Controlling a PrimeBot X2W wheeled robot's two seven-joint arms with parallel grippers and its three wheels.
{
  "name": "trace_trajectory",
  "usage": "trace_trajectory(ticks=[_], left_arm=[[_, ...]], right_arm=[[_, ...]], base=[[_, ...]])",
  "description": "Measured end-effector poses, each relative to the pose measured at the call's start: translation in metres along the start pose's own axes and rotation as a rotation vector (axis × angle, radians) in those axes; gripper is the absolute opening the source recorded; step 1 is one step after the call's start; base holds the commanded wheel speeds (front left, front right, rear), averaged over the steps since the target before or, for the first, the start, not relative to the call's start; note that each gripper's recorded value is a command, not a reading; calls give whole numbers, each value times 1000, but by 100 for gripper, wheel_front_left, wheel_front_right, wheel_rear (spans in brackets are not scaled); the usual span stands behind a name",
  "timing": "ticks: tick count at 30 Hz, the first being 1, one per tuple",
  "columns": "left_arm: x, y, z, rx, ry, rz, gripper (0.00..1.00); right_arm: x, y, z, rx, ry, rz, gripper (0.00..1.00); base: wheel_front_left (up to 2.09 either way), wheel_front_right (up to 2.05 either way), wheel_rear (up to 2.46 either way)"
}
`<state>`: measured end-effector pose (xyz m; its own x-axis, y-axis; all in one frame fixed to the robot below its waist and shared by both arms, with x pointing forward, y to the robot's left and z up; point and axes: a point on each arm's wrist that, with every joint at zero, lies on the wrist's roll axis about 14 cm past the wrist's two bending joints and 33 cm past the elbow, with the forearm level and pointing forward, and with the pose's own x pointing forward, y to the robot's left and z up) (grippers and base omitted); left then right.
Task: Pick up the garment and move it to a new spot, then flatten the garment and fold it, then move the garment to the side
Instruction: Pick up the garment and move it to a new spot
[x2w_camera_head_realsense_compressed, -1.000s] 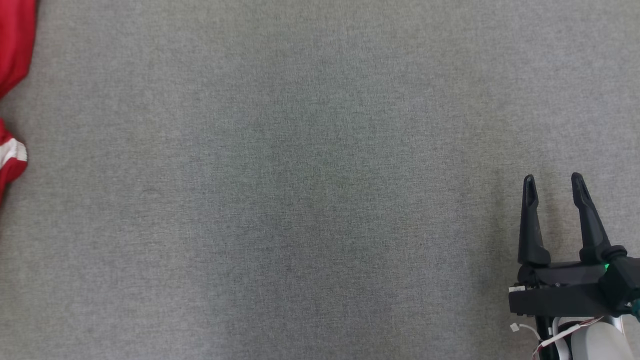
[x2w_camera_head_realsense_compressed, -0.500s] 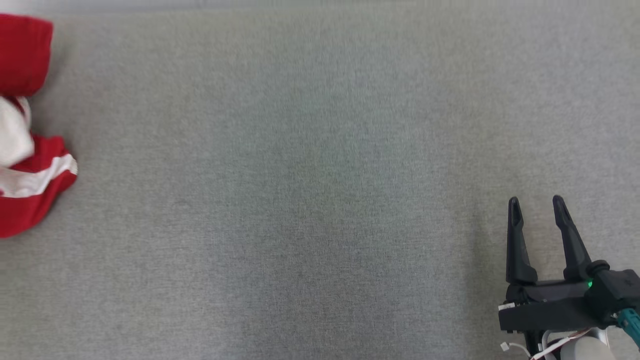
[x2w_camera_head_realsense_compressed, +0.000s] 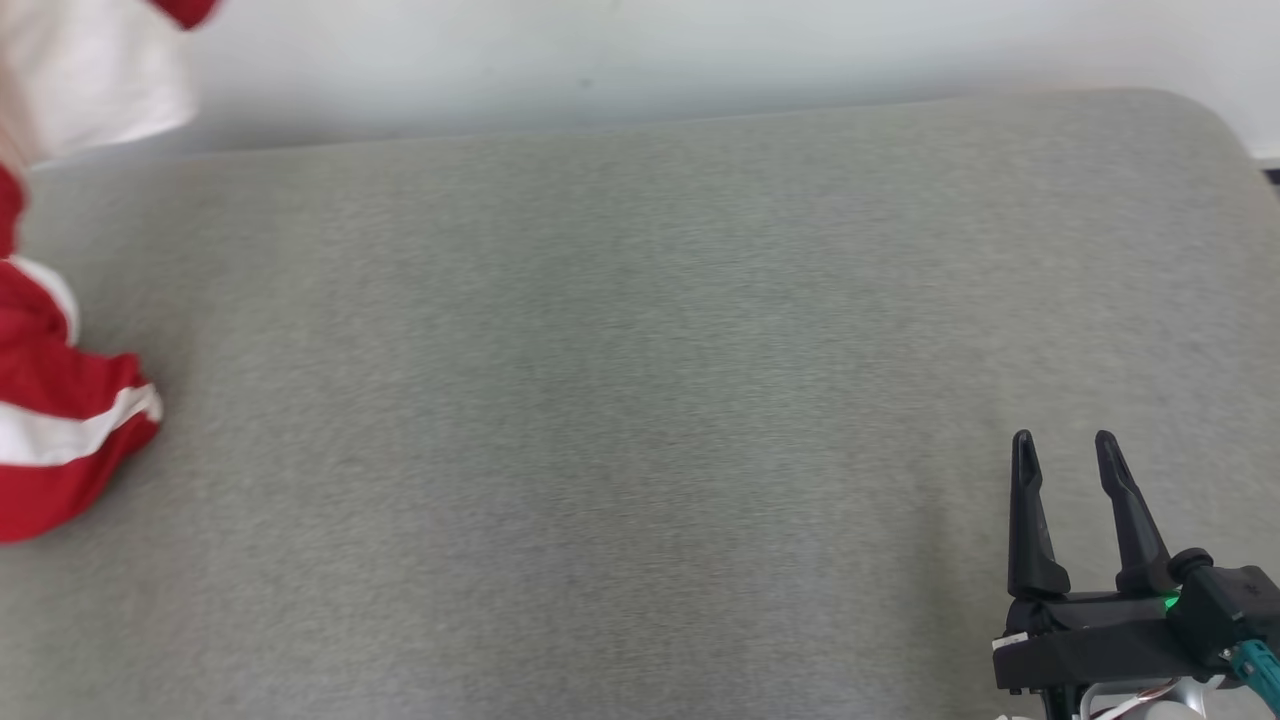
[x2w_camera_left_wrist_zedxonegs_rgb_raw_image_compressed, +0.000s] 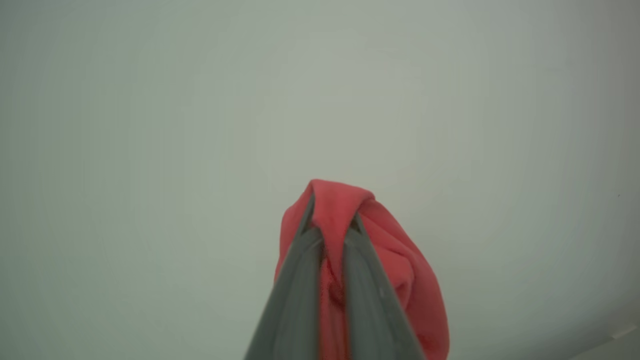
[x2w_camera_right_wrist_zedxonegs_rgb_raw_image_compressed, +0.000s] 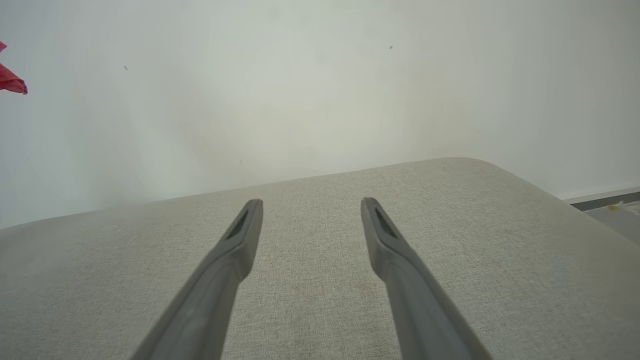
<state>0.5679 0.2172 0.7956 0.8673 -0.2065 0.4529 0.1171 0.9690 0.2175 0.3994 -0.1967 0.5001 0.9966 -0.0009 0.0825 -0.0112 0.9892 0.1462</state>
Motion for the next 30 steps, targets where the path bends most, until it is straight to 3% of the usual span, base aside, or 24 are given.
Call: trace_trajectory(ticks=[4,6,14,23,29,30], left_arm=[[15,-62,14,-67,-53,-121,0],[17,-78,14,-85,-60,-148,0],[3,-191,-6,-249,-37,-343,0],[-66,-298,-75,-459,170,-496,0],[-134,-336,-139,-498,392,-540,0],[-146,-342,-146,-502,422,-553,12]], right_arm=[[-10,-13,5,1,-8,-40,100],[-13,-16,6,1,-10,-51,100],[-31,-40,14,0,-22,-129,100],[-45,-53,15,-3,-18,-175,100],[-46,-50,13,3,-9,-168,100],[-45,-49,12,4,-8,-166,100]], base=[[0,0,0],[0,0,0],[0,0,0],[0,0,0],[0,0,0],[0,0,0]])
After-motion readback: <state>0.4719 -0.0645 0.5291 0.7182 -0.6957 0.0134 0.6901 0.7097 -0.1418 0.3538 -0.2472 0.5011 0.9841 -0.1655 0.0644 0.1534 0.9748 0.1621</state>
